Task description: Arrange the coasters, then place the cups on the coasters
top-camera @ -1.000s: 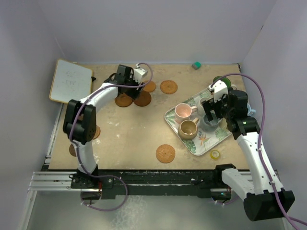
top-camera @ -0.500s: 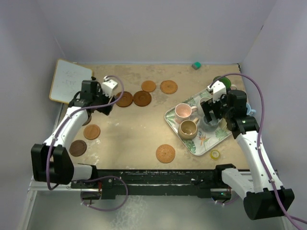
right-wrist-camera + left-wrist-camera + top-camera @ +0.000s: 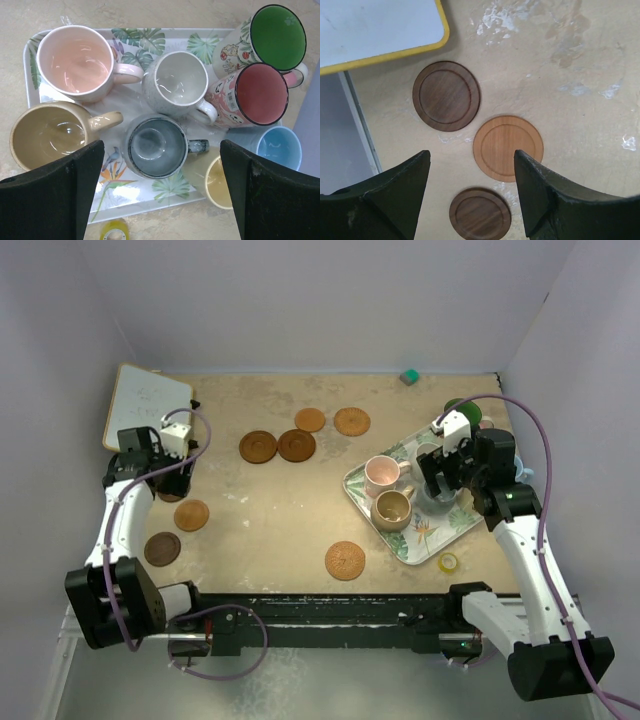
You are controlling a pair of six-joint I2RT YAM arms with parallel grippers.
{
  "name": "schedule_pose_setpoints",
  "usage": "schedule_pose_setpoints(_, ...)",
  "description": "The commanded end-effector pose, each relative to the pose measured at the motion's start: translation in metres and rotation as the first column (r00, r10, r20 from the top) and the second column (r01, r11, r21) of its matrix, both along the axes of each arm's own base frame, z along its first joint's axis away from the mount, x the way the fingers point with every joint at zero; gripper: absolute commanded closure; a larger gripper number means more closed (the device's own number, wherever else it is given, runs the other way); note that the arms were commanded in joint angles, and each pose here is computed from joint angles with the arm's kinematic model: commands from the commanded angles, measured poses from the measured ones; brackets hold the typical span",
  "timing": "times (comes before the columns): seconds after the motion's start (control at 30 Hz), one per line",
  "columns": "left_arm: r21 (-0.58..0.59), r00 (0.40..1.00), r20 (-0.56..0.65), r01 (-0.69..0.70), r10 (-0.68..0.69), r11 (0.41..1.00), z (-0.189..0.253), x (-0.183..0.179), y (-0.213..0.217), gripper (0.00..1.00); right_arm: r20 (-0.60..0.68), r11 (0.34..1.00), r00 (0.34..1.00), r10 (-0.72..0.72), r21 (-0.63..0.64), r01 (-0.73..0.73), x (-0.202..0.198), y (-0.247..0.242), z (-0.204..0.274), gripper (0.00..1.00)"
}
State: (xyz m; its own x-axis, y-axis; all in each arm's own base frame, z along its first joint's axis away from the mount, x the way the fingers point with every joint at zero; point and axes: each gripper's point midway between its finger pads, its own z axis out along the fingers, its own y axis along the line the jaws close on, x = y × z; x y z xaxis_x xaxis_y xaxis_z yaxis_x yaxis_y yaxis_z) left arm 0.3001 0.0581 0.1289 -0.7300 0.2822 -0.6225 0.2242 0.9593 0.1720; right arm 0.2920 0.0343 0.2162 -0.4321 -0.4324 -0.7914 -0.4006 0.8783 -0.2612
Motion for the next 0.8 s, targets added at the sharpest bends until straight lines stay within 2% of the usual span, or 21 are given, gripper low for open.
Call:
schedule_pose_setpoints(0.0, -0.03, 1.0, 0.01, -0.027, 0.027, 0.999, -0.009, 0.015, 0.018, 0.35, 0.049, 0.999, 0.998, 0.025, 0.022, -0.026, 0.003, 0.005, 0.019, 0.0)
schedule_pose_setpoints(0.3, -0.096, 0.999, -0.032, -0.038, 0.036, 0.995, -0.036, 0.042, 0.026, 0.36, 0.053, 0.999, 0.998, 0.041, 0.027, -0.042, 0.0, 0.008, 0.022, 0.0)
schedule_pose_setpoints(0.63, -0.176, 0.995, -0.105, -0.022, 0.004, 0.984, -0.069, 0.077, 0.025, 0.42, 0.058, 0.996, 0.996, 0.074, 0.048, -0.076, -0.005, 0.014, 0.026, 0.0)
schedule_pose_setpoints(0.77, -0.18, 0.991, -0.132, -0.019, -0.005, 0.983, -0.079, 0.078, 0.025, 0.45, 0.064, 0.995, 0.995, 0.083, 0.052, -0.086, -0.007, 0.016, 0.028, 0.0)
